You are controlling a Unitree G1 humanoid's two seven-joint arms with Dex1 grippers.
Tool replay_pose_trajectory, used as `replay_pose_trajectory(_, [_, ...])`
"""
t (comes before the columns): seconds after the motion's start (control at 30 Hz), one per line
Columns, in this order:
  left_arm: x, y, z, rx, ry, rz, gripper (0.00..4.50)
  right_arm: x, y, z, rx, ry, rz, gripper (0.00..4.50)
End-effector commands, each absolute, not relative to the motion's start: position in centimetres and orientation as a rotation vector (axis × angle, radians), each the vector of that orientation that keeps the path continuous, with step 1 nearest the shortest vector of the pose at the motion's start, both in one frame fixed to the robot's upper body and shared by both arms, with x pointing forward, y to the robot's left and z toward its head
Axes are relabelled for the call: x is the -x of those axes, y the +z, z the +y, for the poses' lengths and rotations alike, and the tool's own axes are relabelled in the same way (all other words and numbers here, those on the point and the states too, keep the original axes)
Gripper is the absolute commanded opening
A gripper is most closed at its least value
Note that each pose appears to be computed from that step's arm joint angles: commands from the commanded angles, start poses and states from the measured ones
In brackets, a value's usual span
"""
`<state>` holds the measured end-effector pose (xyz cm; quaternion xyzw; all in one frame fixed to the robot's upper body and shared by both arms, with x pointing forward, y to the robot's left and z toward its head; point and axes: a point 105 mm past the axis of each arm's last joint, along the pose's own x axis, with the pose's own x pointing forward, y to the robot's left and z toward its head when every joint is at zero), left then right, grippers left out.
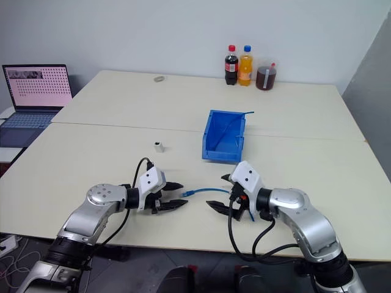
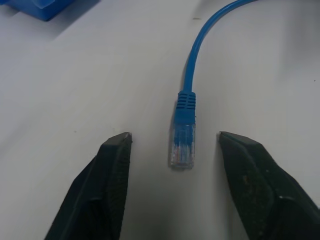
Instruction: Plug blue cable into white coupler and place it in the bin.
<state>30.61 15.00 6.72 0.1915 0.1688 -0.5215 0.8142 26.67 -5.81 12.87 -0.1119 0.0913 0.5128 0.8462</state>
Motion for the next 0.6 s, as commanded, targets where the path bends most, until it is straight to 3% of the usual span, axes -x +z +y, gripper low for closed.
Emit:
replay_pose_trajectory(0.03, [-28.9,3.5,15.3,-0.408,-1.159,0.510,1.96,-26.3,14.4,-6.0,0.227,1.074,0.130,4.49])
replay_pose_trajectory(0.33, [-29.2,4.8,15.5,-0.394,-1.160,0.475,0.27,-27.0,16.5,-6.9,0.164,1.010,0.044,4.49])
replay_pose_trajectory(0.6, [-30.0,11.3,12.9,-0.128,-1.218,0.312,0.25,-25.0,17.7,-7.0,0.087,1.064,0.012,4.49])
